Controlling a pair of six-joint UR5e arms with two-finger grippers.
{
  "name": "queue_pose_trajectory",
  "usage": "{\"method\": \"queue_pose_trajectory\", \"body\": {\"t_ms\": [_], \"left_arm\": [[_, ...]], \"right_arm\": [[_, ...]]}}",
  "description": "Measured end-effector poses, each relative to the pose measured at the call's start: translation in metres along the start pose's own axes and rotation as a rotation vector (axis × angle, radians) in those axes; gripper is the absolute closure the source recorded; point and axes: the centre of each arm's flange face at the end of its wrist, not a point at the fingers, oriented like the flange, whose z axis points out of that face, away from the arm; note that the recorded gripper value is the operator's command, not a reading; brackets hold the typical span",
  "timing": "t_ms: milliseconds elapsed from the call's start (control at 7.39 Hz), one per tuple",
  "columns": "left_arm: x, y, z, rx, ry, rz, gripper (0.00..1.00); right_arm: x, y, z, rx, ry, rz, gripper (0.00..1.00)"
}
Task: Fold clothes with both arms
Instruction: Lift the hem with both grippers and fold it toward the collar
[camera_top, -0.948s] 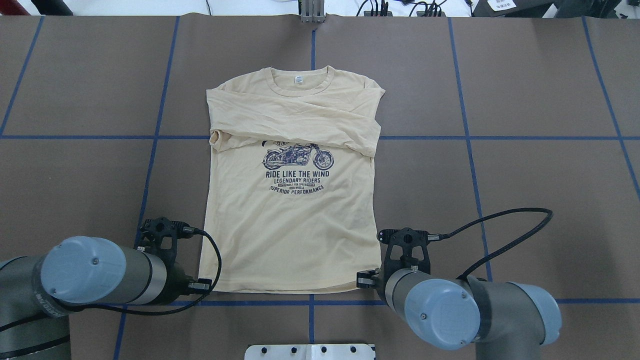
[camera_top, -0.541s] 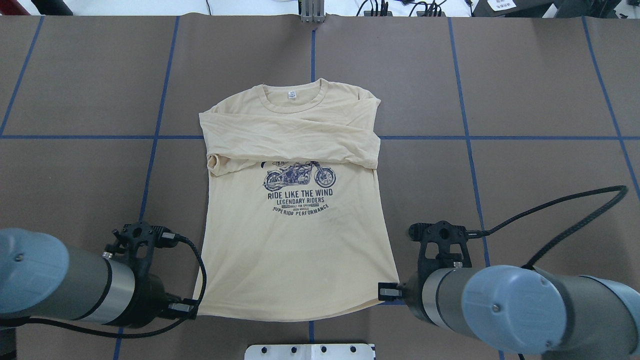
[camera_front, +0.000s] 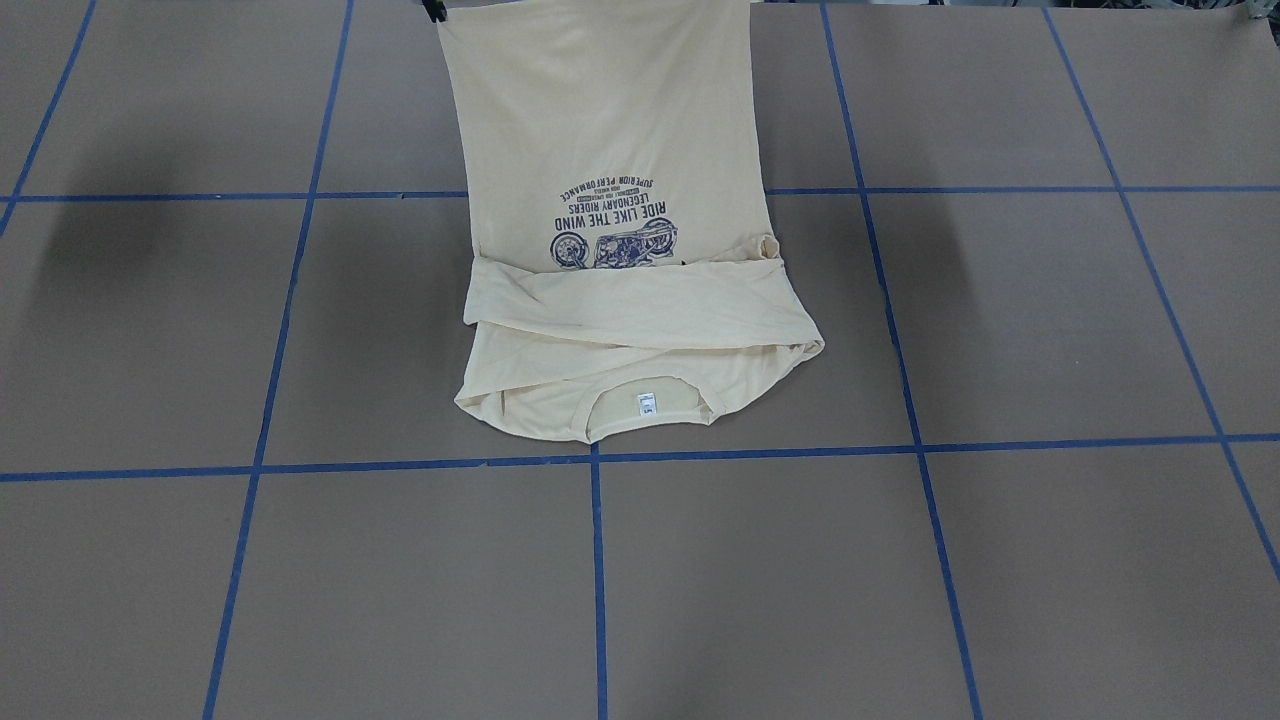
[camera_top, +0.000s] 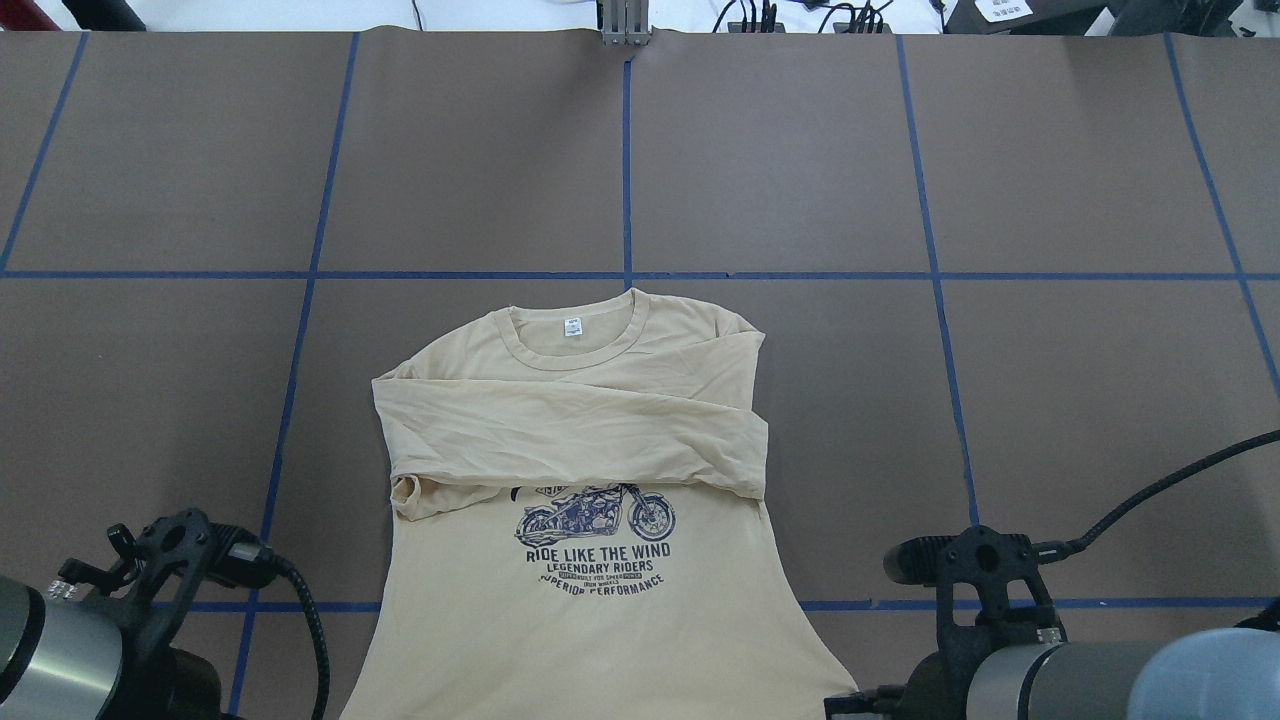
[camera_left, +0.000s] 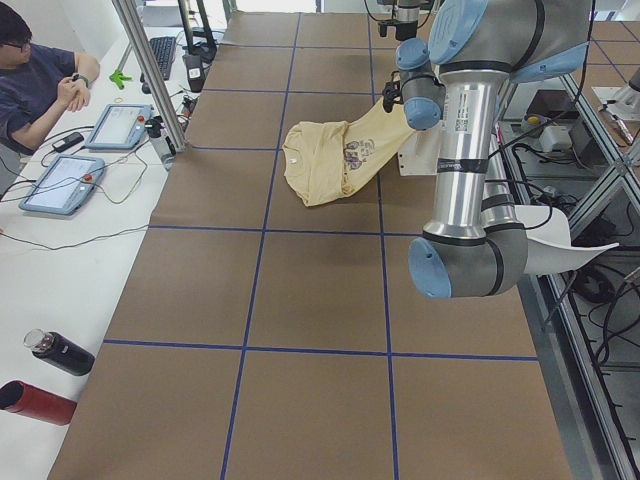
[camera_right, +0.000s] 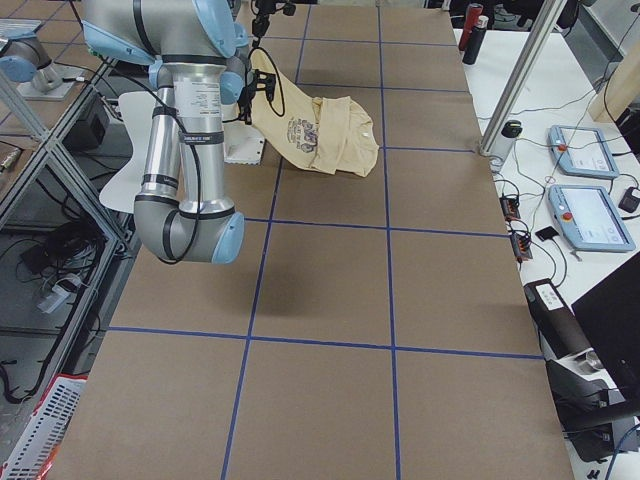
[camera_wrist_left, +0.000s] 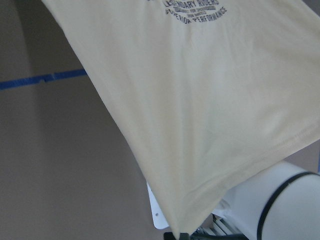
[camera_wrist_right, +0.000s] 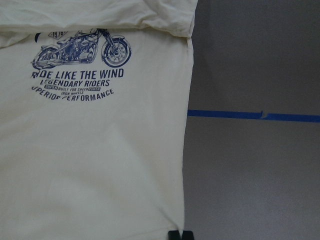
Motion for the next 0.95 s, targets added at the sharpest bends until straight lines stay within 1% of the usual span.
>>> {"method": "queue_pose_trajectory", "body": {"t_ms": [135,271,541,677,948], "left_arm": [[-0.006,-0.017,0.011,0.026,-0.031,-0.030,1.00],[-0.013,-0.047,0.022,0.082,-0.067,-0.067,1.00],[-0.025,-0.113,0.027,0.224,-0.126,-0.133,1.00],[-0.031,-0.142,0.020,0.293,-0.146,-0.161,1.00],[-0.041,-0.184,-0.014,0.410,-0.157,-0.200,1.00]], "right_arm": [[-0.004,-0.021,0.016,0.040,0.032,0.020,1.00],[-0.014,-0.051,0.032,0.092,0.056,0.035,1.00],[-0.035,-0.115,0.059,0.192,0.109,0.048,1.00],[-0.041,-0.145,0.065,0.236,0.119,0.049,1.00],[-0.043,-0.195,0.072,0.312,0.092,0.070,1.00]]}}
